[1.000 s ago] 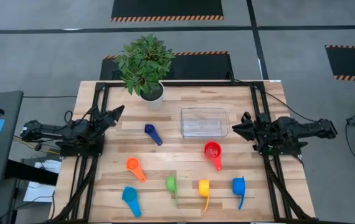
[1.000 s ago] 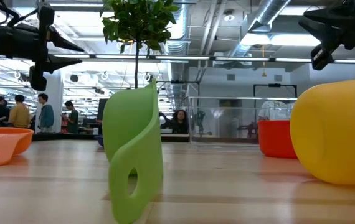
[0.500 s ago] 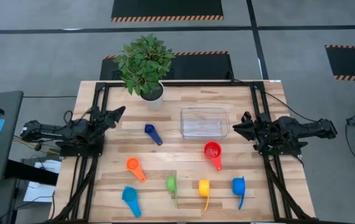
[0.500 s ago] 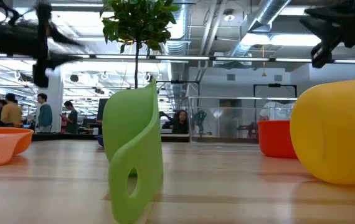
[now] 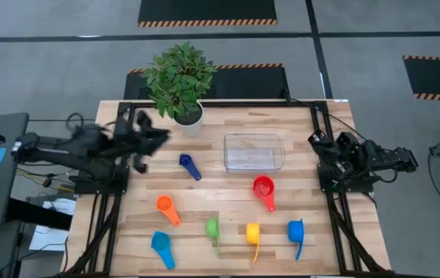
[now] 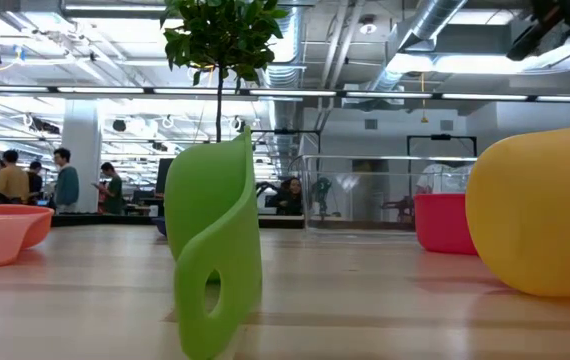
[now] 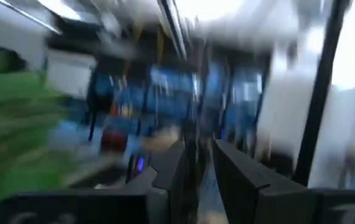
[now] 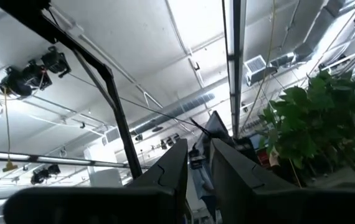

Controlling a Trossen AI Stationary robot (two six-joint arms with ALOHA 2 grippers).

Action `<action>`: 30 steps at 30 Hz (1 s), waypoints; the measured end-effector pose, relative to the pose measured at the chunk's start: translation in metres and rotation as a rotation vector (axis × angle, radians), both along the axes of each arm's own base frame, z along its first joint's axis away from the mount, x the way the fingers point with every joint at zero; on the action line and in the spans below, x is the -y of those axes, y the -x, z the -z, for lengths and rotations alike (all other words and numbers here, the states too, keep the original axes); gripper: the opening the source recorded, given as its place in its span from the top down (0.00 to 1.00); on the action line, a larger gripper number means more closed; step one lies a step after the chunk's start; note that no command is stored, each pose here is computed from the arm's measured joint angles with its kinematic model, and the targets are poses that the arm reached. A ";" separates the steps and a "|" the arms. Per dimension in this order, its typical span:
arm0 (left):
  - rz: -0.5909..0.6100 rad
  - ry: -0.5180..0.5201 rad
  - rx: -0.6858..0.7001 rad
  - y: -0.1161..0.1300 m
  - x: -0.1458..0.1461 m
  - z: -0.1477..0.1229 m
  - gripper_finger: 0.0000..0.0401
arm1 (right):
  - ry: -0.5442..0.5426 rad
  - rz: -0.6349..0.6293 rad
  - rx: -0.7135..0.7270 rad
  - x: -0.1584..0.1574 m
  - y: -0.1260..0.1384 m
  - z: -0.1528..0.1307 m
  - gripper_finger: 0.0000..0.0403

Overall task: Nest measuring cups in basket
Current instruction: Put the red measuring cup into the transparent bin

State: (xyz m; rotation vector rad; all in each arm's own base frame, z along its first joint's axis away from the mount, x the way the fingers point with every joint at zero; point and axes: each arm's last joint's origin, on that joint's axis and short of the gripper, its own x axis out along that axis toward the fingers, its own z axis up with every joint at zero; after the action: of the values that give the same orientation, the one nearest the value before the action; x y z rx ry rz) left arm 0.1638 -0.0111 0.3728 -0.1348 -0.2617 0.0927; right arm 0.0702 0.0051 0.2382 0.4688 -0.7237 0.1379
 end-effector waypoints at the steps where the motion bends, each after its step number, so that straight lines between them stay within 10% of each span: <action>1: 0.030 -0.036 -0.060 -0.013 0.002 -0.009 0.83 | 0.000 0.000 -0.002 0.000 0.000 0.000 0.77; 14: 0.117 -0.060 -0.419 -0.166 0.034 -0.073 0.82 | 0.075 0.064 -0.114 0.000 -0.007 0.008 0.77; 30: 0.194 -0.195 -0.738 -0.304 0.066 -0.005 0.57 | -0.005 -0.256 -0.571 -0.008 -0.023 0.049 0.77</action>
State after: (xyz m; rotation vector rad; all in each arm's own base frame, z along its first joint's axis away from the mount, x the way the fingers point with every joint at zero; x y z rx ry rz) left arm 0.4677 -0.0772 0.3782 0.0734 0.4784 -0.0783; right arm 0.0932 0.0126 0.1889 0.5715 -0.1025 0.2297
